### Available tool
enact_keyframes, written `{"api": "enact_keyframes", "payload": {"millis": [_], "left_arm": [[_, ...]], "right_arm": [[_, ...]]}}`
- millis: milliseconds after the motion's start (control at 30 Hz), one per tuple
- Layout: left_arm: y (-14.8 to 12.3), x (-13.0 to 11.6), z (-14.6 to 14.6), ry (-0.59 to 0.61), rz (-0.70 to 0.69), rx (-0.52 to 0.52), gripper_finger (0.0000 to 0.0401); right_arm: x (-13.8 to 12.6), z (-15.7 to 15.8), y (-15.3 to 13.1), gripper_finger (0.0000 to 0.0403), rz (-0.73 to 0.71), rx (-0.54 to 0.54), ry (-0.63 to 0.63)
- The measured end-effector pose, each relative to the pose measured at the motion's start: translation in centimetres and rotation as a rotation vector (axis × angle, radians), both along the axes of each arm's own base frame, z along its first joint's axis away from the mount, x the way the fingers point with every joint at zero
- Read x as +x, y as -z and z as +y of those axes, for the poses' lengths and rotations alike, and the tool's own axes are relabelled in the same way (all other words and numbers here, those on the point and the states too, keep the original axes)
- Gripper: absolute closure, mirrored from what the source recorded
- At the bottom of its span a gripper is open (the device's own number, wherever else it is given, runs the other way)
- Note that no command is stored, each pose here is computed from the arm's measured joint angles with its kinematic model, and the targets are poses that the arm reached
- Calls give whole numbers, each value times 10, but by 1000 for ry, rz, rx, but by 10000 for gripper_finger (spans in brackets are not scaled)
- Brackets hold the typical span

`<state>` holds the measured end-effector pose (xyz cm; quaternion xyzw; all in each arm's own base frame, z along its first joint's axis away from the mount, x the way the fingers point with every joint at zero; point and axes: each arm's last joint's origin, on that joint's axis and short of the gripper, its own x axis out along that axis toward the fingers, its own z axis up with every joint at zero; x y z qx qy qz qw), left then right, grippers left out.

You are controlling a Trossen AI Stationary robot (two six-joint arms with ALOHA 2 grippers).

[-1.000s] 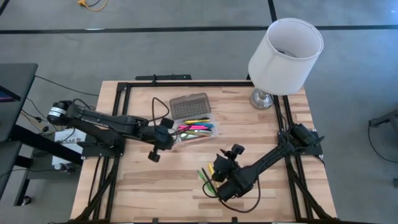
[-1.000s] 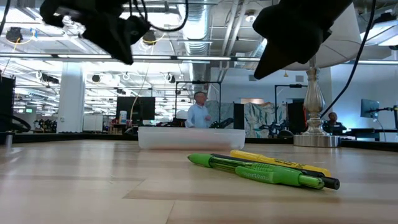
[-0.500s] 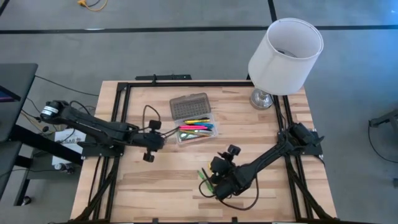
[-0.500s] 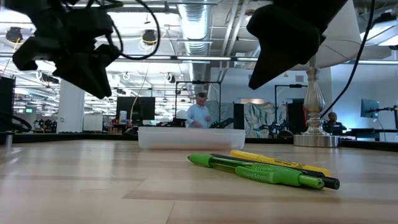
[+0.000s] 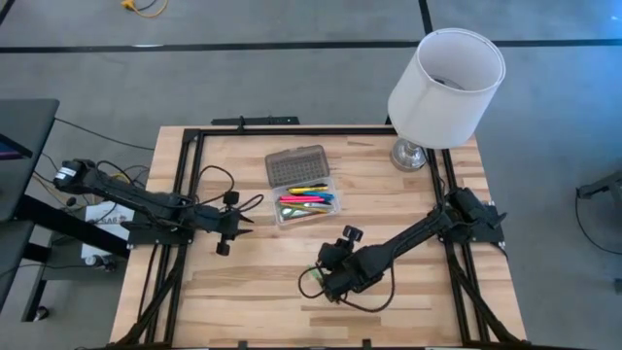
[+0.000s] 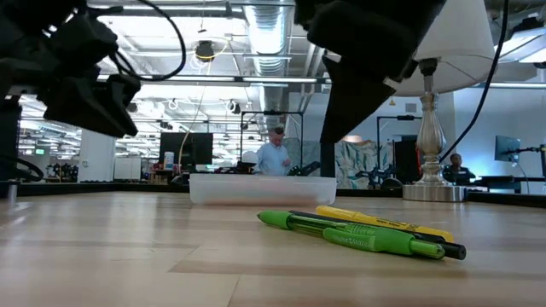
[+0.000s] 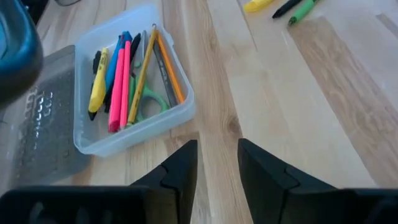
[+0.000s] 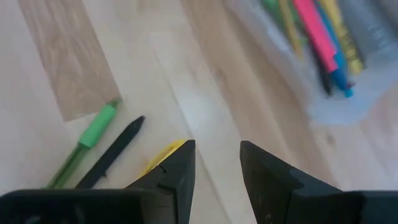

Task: Pick & place school supplies into a supply box
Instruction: Put the yellow marker into the transparent supply box

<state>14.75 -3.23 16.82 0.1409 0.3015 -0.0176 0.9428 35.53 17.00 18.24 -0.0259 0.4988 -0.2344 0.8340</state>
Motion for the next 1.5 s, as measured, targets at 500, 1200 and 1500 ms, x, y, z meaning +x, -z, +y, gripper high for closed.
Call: {"api": "enact_keyframes", "payload": {"millis": [500,1200,1500], "left_arm": [[9,-5,0,18,60,-20,284],[11,-7,1,4,81,-27,284],[11,-7,1,-6,79,-18,284]], "right_arm": [[7,-8,3,282,48,326,145],[7,5,2,260,31,444,154],[1,1,18,220,42,451,188]]}}
